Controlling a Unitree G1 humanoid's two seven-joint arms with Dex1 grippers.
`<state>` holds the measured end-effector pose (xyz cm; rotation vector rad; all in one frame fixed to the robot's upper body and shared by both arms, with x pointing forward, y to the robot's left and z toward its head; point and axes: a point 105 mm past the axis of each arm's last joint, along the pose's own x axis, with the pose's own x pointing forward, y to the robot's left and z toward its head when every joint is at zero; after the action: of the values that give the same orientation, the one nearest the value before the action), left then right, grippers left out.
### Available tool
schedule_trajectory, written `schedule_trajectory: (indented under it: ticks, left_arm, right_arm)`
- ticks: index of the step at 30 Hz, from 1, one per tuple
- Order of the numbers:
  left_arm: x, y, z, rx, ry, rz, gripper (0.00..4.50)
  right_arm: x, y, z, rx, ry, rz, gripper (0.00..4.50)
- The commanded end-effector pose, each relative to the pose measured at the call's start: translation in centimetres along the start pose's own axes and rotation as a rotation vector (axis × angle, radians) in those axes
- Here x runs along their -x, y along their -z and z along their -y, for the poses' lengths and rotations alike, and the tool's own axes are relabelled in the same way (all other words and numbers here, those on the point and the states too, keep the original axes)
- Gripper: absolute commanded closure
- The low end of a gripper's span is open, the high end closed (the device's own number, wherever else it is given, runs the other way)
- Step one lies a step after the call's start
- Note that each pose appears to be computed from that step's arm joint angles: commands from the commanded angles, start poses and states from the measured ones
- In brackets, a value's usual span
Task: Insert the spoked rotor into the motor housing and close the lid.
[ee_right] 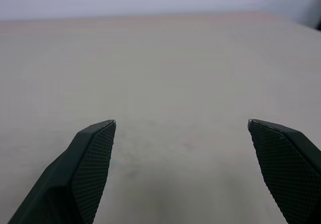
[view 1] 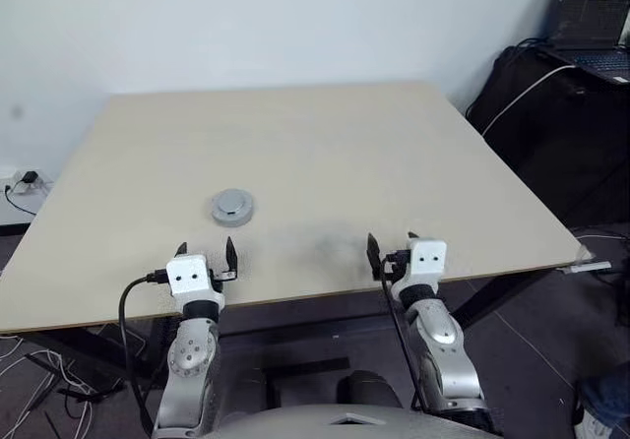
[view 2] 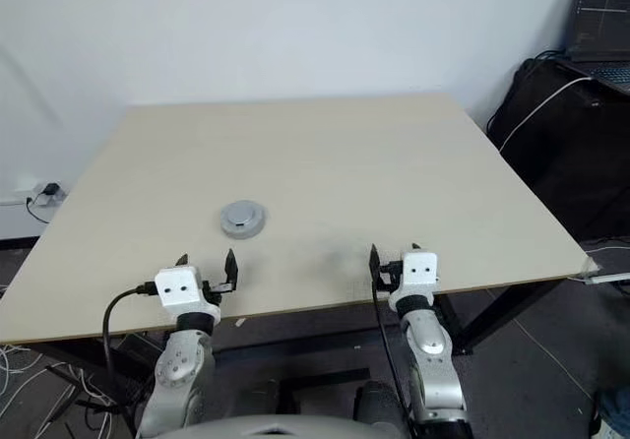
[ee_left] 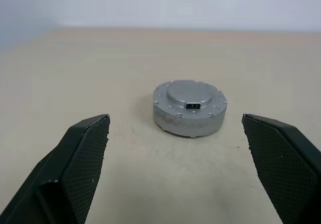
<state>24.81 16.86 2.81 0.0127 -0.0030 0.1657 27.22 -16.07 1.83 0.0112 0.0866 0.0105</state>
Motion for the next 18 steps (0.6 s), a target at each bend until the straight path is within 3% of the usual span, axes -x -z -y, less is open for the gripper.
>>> schedule_trajectory:
  ticks: [1, 18]
  left_arm:
    - [0.1, -0.9, 0.7, -0.022, 0.015, 0.069, 0.03]
    - [0.7, -0.7, 1.7, -0.009, 0.094, 0.083, 0.03]
  right_arm:
    - [0.1, -1.6, 0.0, 0.052, 0.022, 0.092, 0.00]
    - [-0.6, -1.3, -1.4, 0.053, -0.070, 0.084, 0.00]
